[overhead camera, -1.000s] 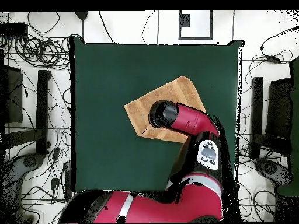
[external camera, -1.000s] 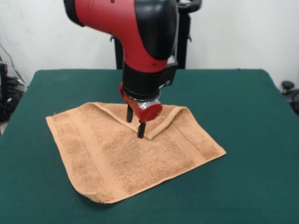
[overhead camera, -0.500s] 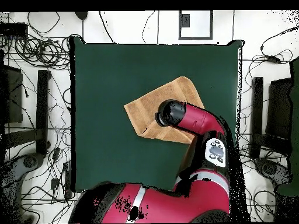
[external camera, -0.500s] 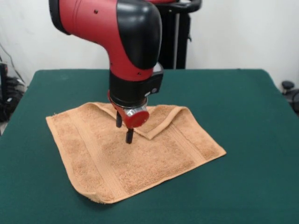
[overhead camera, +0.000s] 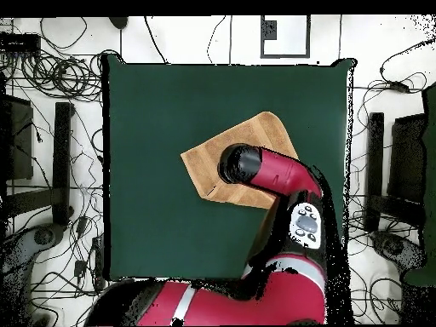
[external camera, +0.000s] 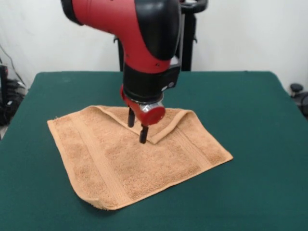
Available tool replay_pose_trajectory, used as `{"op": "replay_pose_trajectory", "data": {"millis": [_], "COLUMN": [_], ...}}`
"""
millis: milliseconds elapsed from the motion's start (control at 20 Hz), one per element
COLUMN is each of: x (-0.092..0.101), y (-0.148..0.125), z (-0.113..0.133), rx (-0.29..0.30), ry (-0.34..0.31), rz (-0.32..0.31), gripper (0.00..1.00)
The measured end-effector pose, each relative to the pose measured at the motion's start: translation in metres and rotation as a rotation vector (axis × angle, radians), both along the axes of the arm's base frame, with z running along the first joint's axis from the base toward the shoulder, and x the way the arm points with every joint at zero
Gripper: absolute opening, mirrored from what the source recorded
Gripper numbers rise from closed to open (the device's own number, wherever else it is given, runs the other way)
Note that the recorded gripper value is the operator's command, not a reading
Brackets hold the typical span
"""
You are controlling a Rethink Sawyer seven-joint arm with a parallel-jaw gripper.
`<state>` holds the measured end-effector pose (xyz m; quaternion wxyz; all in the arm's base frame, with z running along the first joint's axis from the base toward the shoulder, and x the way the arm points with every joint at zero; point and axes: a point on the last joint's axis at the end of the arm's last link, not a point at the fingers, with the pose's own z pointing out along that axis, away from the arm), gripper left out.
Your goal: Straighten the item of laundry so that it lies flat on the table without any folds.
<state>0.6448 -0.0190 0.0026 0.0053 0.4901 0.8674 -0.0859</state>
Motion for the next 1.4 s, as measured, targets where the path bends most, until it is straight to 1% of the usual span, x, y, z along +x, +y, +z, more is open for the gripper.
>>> {"op": "replay_pose_trajectory", "data": {"millis": [200, 450, 550, 850, 1250, 1400], "x": [0.013, 0.023, 0.025, 0.024, 0.023, 0.017], "y": [0.016, 0.028, 0.029, 0.015, 0.01, 0.008], "z": [0.024, 0.045, 0.048, 0.042, 0.047, 0.045], "rx": [-0.003, -0.006, -0.006, -0.007, -0.006, -0.003], "ry": [-0.041, -0.078, -0.084, -0.076, -0.08, -0.068], "rz": [0.026, 0.046, 0.047, 0.028, 0.017, 0.01], "gripper": [1.0, 1.0, 1.0, 1.0, 1.0, 1.0]}}
